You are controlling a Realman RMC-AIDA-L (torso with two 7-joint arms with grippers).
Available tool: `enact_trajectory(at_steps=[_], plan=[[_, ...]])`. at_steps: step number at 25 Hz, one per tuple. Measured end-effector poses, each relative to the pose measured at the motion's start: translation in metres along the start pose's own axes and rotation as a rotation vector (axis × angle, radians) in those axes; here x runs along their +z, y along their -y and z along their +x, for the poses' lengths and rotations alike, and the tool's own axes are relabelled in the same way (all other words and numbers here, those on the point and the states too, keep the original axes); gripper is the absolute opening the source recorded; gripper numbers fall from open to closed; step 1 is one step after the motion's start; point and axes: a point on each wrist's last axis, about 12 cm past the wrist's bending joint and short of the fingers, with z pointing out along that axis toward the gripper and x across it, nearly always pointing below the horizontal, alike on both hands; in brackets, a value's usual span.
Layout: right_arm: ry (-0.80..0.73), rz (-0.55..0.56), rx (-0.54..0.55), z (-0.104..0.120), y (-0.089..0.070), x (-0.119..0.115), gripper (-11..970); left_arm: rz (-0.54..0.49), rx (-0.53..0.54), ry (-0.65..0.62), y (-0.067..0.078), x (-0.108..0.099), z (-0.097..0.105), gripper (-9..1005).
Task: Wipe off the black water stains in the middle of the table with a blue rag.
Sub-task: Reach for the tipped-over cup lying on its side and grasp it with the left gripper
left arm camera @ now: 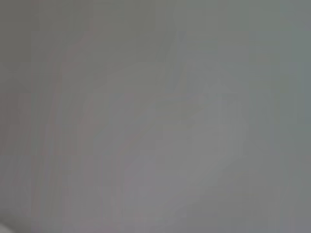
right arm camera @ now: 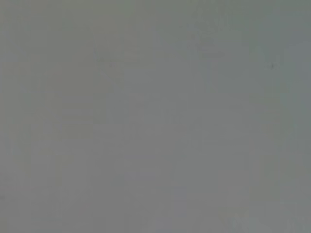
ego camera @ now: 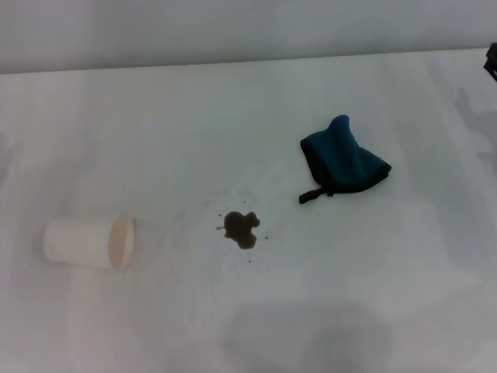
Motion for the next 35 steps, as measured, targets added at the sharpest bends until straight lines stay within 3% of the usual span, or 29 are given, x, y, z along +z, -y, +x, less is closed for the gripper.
enact_trajectory(at_steps=[10,13,16,19,20,23,24,26,30,35], plan=[[0.015,-0.017,0.005,-0.006,-0.009,0.010,856,-0.039,-0.021,0.016,-0.007,-0.004,-0.002,887],[0.008,-0.013,0.001,-0.007,-0.008,0.013,856,-0.002,-0.006,0.006,-0.004,0.003,-0.005,886],[-0.001,-0.009,-0.001,-0.008,-0.008,0.014,856,0.097,-0.019,-0.038,0.000,0.018,-0.016,886],[-0.001,-0.011,-0.002,-0.009,-0.009,0.016,856,0.239,-0.031,-0.151,0.003,0.041,-0.034,886],[0.000,-0.012,-0.002,-0.009,-0.009,0.017,856,0.324,-0.011,-0.249,0.006,0.056,-0.048,886],[0.006,-0.008,-0.011,-0.013,-0.007,0.020,856,0.400,0.012,-0.355,0.008,0.070,-0.065,885],[0.007,-0.007,-0.013,-0.013,-0.007,0.020,856,0.400,0.012,-0.355,0.008,0.070,-0.065,885],[0.010,-0.008,-0.015,-0.015,-0.007,0.021,856,0.560,0.135,-0.528,0.015,0.076,-0.092,885],[0.012,-0.012,-0.014,-0.015,-0.009,0.023,856,0.624,0.227,-0.657,0.018,0.075,-0.108,885],[0.006,-0.018,-0.007,-0.013,-0.013,0.023,855,0.701,0.422,-0.886,0.023,0.074,-0.135,884]])
